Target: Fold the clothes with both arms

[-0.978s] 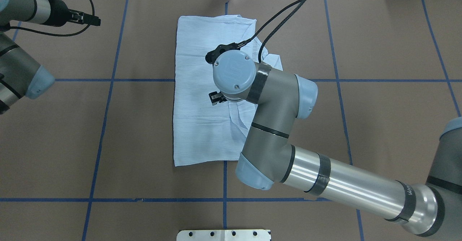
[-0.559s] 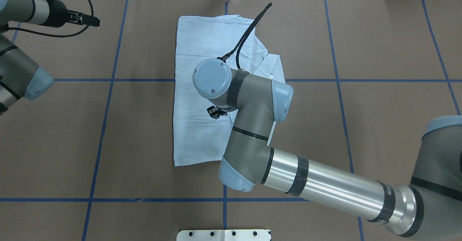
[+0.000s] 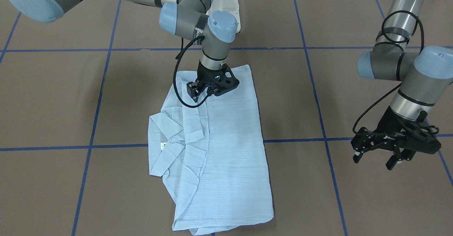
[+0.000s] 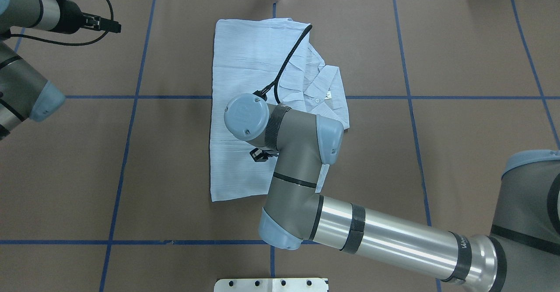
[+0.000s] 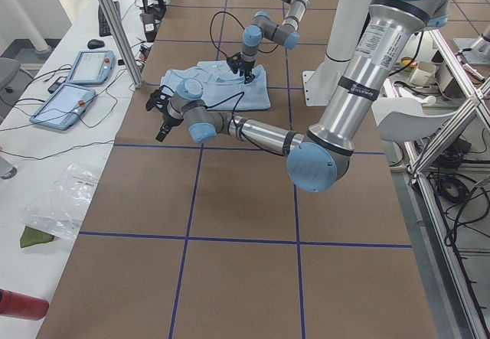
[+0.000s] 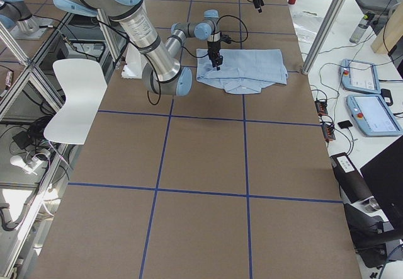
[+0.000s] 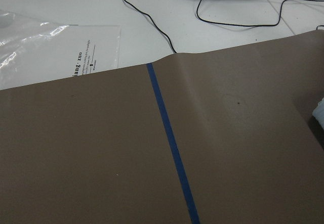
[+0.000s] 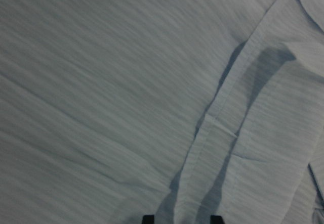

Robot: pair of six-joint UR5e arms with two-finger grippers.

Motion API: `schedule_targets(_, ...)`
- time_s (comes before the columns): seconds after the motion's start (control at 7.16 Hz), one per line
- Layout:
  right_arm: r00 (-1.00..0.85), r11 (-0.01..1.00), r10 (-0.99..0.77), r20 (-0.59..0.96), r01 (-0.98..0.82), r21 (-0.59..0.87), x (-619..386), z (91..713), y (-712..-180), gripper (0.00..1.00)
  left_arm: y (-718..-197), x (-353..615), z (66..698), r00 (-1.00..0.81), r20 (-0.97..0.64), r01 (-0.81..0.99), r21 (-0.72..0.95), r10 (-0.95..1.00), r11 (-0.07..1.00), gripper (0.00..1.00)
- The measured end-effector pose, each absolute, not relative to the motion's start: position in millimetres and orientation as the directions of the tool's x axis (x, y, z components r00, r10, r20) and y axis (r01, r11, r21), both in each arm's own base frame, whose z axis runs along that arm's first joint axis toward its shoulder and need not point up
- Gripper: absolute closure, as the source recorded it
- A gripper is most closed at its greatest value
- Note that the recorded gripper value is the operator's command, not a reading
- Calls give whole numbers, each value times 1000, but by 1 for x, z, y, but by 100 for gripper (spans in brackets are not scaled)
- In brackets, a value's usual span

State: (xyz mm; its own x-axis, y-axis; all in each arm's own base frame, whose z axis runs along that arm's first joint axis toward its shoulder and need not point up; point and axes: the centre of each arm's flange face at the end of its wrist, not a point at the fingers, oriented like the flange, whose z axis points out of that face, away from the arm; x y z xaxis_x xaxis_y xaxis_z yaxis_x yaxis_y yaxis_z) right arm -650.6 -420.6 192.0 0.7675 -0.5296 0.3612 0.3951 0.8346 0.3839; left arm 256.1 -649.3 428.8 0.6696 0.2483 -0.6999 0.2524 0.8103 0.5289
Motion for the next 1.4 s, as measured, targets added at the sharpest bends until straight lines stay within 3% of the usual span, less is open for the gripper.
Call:
schedule_targets(0.7,778,825,-539,322,410,390,-633,206,-427,100,-649,257,428,667,-704,257,524,244,812,0)
schedule_targets(0.98,792,834,-522,315,398,382,-579,240,-415,100,-648,258,428,665,-707,259,520,241,814,0)
schedule_targets(1.12,799,838,-515,311,393,378,-549,266,-403,93,-648,259,428,664,-708,259,518,239,815,0)
schedule_targets(1.26,804,841,-510,306,391,375,-530,283,-396,1,-647,261,429,663,-709,258,518,240,816,0)
schedule_targets(1.4,808,844,-504,305,386,372,-522,291,-394,0,-647,262,429,662,-709,257,518,241,816,0)
